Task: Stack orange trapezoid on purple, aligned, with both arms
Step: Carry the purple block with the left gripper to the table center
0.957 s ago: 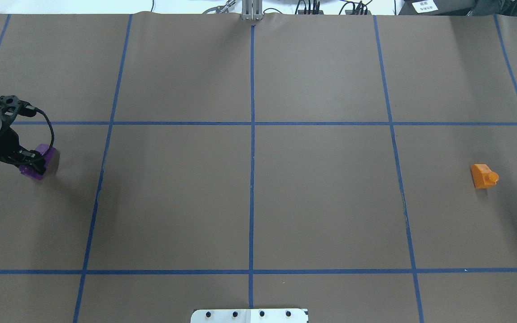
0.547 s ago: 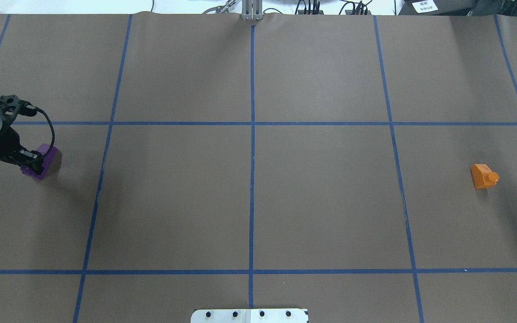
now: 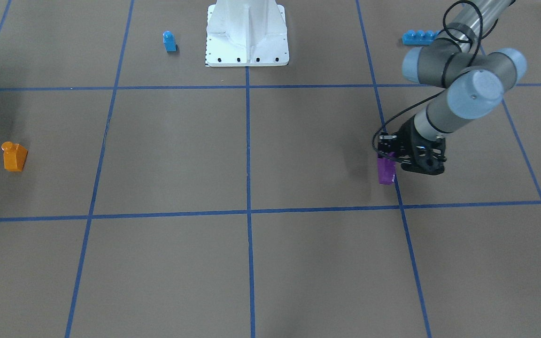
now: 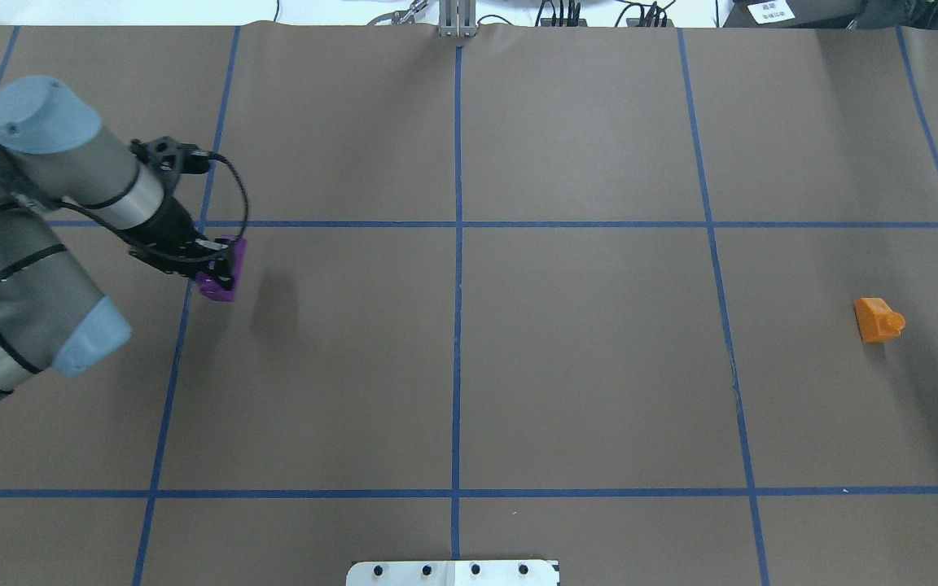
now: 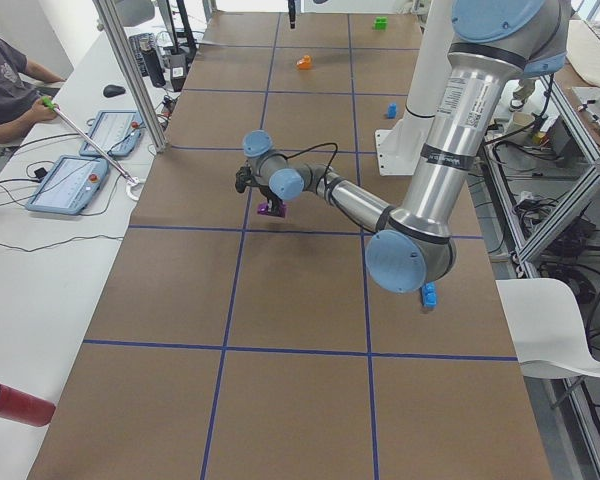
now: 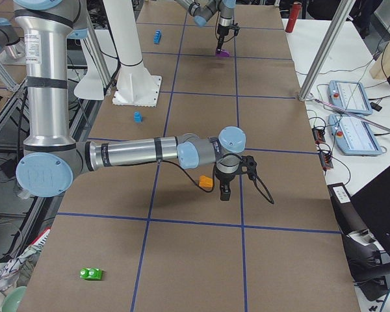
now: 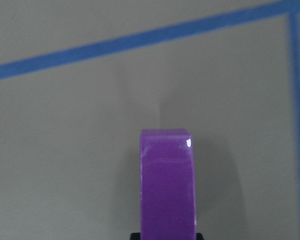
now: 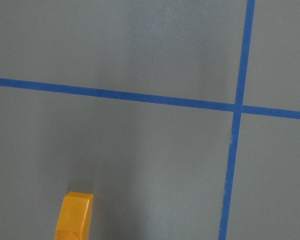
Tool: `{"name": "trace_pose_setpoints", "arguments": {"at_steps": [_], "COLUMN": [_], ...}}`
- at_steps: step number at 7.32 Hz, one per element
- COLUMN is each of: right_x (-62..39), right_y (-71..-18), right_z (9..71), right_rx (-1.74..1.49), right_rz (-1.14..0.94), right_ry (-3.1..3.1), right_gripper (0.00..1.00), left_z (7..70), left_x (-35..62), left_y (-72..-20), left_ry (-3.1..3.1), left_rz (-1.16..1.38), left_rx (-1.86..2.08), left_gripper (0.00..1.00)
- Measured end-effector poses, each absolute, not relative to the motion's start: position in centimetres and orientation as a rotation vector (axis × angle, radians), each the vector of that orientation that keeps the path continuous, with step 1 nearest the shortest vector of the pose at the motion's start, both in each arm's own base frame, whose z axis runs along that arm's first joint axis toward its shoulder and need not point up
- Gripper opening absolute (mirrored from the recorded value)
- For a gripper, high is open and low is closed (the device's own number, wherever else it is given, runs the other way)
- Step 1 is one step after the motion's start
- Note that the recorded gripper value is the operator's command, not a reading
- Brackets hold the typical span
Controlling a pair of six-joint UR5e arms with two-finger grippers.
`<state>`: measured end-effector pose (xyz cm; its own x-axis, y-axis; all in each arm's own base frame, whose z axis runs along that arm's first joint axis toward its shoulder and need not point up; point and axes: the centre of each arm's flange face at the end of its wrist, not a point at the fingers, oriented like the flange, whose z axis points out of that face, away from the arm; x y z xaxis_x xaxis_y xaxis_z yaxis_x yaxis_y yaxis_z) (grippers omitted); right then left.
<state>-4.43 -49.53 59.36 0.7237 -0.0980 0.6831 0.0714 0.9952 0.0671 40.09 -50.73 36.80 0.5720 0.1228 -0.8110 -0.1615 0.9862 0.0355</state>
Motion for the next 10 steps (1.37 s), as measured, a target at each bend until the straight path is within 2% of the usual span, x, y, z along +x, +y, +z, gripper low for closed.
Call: {"name": "trace_pose_setpoints", "arguments": {"at_steps": [2, 4, 6, 9, 10], "right_x": [-5.0, -5.8, -6.6, -7.0, -7.1], "right_y": [-49.6, -49.5, -49.4, -49.3, -49.3], "right_z": [59.2, 59.2, 59.2, 59.3, 59.3], "right_rx": [0.04, 0.061, 0.063, 0.059, 0.058], "right_rz": [-0.106, -0.128, -0.142, -0.148, -0.148], "right_ry": [-0.758, -0.764, -0.767, -0.766, -0.766], "right_gripper": [1.0, 1.0, 1.0, 1.0, 1.0], "left_z": [26.0, 19.4, 16.9, 16.6, 16.7], "left_x": [50.3, 57.3, 61.4, 63.6, 63.7], "left_y": [-48.5, -47.3, -46.6, -46.6, -46.5], "left_ry": [0.933, 0.919, 0.892, 0.865, 0.863], "left_rz": [0.164, 0.133, 0.106, 0.091, 0.088], "left_rx": [-0.033, -0.047, -0.05, -0.065, -0.069], "left_gripper": [0.0, 0.0, 0.0, 0.02, 0.36]}}
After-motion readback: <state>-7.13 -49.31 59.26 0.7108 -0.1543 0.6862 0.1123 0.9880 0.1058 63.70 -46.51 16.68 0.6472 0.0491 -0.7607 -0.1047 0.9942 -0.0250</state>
